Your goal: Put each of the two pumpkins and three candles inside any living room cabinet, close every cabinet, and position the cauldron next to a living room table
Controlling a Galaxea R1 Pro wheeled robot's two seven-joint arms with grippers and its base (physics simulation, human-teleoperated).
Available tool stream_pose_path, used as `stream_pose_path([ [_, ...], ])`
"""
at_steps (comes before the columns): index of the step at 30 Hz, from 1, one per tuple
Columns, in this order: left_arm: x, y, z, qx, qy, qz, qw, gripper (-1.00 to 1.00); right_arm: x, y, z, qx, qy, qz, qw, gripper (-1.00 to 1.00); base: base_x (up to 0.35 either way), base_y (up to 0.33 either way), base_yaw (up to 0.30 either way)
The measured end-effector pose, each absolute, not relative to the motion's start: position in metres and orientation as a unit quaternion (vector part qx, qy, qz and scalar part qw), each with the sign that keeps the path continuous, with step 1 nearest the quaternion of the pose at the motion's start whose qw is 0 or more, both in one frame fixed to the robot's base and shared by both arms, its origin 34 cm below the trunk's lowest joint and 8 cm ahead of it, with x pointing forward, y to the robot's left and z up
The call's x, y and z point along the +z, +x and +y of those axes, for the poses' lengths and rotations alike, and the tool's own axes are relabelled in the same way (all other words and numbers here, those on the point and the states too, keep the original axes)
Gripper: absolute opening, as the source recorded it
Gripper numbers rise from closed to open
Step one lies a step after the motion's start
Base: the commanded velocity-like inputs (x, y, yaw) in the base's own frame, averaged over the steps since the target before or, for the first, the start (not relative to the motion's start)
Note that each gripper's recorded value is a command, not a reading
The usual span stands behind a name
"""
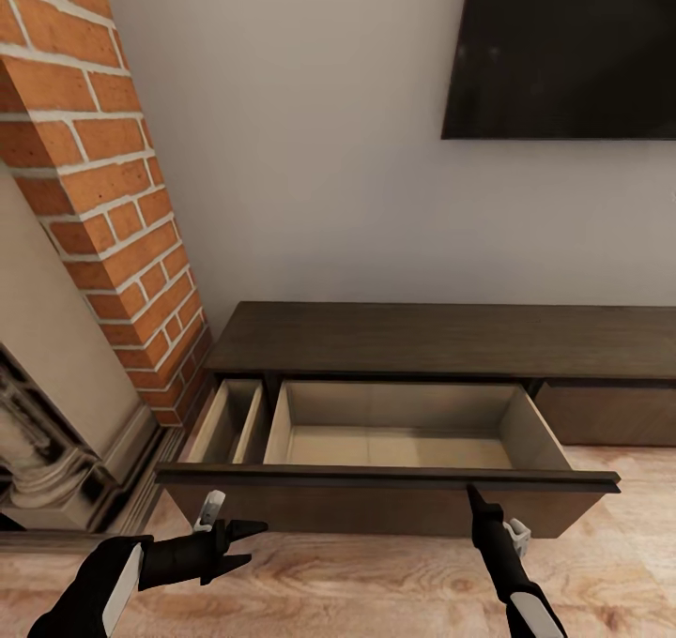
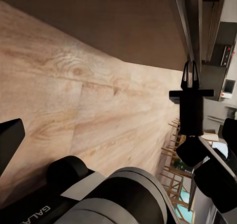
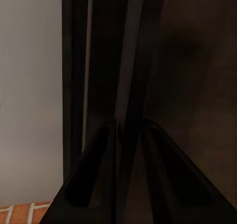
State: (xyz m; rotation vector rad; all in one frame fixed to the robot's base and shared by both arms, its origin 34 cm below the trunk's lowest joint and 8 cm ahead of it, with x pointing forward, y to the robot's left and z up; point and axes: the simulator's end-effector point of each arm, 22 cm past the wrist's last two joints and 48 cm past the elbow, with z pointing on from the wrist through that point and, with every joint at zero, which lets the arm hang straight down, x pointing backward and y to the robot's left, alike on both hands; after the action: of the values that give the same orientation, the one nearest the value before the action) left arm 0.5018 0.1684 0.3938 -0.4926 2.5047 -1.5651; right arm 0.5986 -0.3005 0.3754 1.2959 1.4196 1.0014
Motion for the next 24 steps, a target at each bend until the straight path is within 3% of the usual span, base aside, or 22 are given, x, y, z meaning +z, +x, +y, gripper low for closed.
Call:
stream_pose_path([
  [15,0.3938,0.5018,0.1684,-0.521,-0.164,0.834,0.074,1.00,0.3754,0.5986,-0.3005,0.409,0.528,0.579,0.467,-1.00,-0.001,0.000,0.000],
  [16,0.3938,0.5018,0.1684,-0.521,-0.164,0.834,0.074,1.00,0.3754,0.5986,-0.3005,0.409,0.528,0.579,0.467,1.00,0.000,0.000,0.000],
  [24,0.3940,0.5018,0.1684,-0.521,-0.164,0.834,0.074,1.00,0.3807,0.5961,-0.3092,0.414,0.530,0.566,0.477,1.00,0.000,0.000,0.000],
])
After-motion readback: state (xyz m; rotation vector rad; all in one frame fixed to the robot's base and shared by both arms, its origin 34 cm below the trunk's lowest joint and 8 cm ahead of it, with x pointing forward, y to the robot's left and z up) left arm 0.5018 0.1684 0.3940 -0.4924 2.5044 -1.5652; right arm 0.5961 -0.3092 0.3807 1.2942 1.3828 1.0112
